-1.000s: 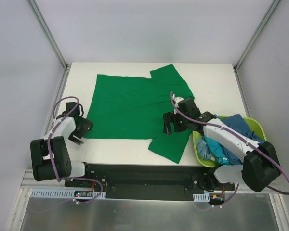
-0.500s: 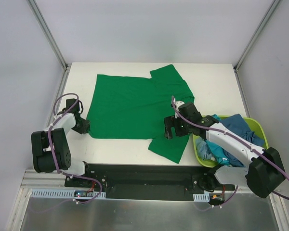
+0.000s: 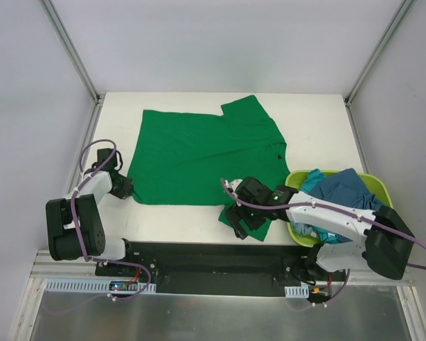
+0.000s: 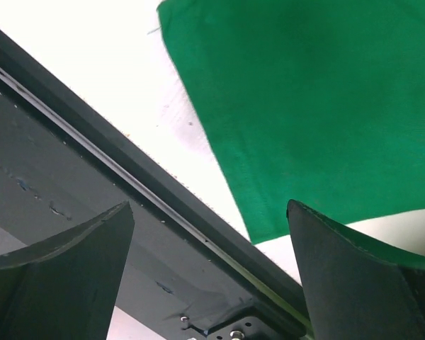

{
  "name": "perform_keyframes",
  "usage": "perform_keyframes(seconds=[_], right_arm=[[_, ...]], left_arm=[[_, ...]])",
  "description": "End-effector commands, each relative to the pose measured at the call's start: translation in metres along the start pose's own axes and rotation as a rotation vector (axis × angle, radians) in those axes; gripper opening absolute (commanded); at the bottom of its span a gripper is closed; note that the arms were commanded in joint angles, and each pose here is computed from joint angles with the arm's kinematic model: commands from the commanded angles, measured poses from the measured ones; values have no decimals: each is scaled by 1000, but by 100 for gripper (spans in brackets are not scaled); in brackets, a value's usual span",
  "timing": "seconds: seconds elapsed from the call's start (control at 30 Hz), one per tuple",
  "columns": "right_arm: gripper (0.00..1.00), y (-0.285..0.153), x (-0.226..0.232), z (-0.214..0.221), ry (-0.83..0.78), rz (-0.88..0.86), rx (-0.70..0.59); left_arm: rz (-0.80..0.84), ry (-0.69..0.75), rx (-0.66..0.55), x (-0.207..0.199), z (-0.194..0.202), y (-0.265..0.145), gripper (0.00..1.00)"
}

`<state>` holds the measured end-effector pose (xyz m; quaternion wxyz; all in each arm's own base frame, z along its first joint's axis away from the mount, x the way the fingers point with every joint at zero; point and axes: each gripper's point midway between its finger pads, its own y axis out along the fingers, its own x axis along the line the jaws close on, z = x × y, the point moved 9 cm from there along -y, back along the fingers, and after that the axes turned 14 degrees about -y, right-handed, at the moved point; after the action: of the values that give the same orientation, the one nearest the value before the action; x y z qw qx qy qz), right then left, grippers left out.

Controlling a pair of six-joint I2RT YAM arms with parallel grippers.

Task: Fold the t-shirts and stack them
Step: Grap the side of the flattened tshirt closest away from the robot with both arms

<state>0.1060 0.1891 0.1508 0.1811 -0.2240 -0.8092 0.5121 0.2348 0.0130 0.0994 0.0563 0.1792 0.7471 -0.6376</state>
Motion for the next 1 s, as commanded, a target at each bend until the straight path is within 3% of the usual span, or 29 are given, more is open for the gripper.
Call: perform_keyframes(seconds=[0.0, 0.13, 0.47, 0.8, 0.97], right_arm=[[89, 11, 15, 5, -6, 6, 95], [78, 25, 19, 10, 4, -1, 173], [64, 48, 5, 19, 39, 182, 269], [4, 49, 3, 30, 89, 229, 293], [0, 30, 12, 34, 76, 116, 216]], left_arm=[[-39, 36, 31, 14, 5, -3, 0], [-37, 42, 35, 14, 5, -3, 0], [-28, 51, 32, 15, 6, -5, 0], [-8, 65, 28, 21, 7, -10, 0], [43, 74, -4, 27, 8, -23, 0]])
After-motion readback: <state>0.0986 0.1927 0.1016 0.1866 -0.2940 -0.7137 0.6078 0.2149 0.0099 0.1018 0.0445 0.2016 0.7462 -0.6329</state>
